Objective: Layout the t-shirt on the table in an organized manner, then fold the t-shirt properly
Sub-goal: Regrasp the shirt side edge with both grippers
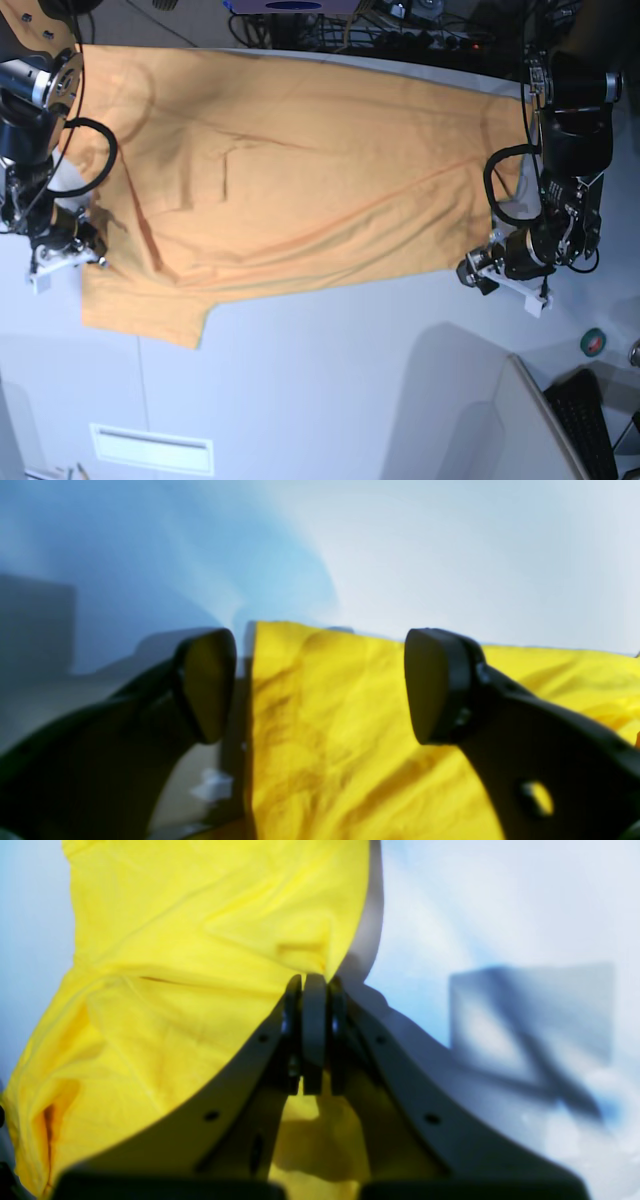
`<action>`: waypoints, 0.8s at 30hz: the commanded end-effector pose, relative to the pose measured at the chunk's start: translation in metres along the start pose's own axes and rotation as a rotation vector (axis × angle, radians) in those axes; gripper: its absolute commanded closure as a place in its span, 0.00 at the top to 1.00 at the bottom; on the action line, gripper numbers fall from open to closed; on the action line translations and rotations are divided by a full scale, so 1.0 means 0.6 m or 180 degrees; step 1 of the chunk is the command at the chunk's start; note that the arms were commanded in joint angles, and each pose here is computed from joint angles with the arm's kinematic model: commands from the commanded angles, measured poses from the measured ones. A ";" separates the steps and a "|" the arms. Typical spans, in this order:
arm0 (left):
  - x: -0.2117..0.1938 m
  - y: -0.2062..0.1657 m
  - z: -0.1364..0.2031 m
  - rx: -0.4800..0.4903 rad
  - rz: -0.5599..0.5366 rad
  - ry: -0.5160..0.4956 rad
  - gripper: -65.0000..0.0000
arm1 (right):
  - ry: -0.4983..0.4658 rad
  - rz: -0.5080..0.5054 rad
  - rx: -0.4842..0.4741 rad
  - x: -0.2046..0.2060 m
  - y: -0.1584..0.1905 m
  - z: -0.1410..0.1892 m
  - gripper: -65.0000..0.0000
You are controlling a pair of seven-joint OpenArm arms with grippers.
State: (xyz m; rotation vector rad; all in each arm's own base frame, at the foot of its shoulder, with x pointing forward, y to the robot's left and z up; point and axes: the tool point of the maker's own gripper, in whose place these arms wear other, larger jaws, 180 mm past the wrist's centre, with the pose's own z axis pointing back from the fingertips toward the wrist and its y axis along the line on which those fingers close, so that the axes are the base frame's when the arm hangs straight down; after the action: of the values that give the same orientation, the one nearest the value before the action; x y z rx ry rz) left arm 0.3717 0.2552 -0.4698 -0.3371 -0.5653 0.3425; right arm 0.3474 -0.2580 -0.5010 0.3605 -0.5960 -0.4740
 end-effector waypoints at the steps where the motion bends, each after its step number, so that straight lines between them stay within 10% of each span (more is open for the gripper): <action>1: 0.015 -0.003 0.005 -0.0015 -0.0034 -0.0028 0.61 | -0.0188 0.0040 0.0037 0.042 0.004 0.009 0.00; 11: -0.004 0.015 -0.001 0.0048 0.0064 0.0039 0.37 | -0.0188 0.0043 0.0041 0.042 0.005 0.009 0.00; 16: 0.009 0.030 -0.002 0.0199 -0.0126 -0.0108 0.00 | -0.0193 0.0043 0.0041 0.043 0.005 0.009 0.00; 24: 0.066 0.006 0.005 0.0211 -0.0341 -0.0262 0.00 | -0.0296 0.0090 0.0072 0.067 0.016 0.013 0.00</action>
State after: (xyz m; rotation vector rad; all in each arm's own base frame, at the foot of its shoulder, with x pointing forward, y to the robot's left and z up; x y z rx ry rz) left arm 0.3772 0.2651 -0.4749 -0.2375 -0.5693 0.2764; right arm 0.3515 -0.2588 -0.4969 0.3565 -0.6085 -0.4645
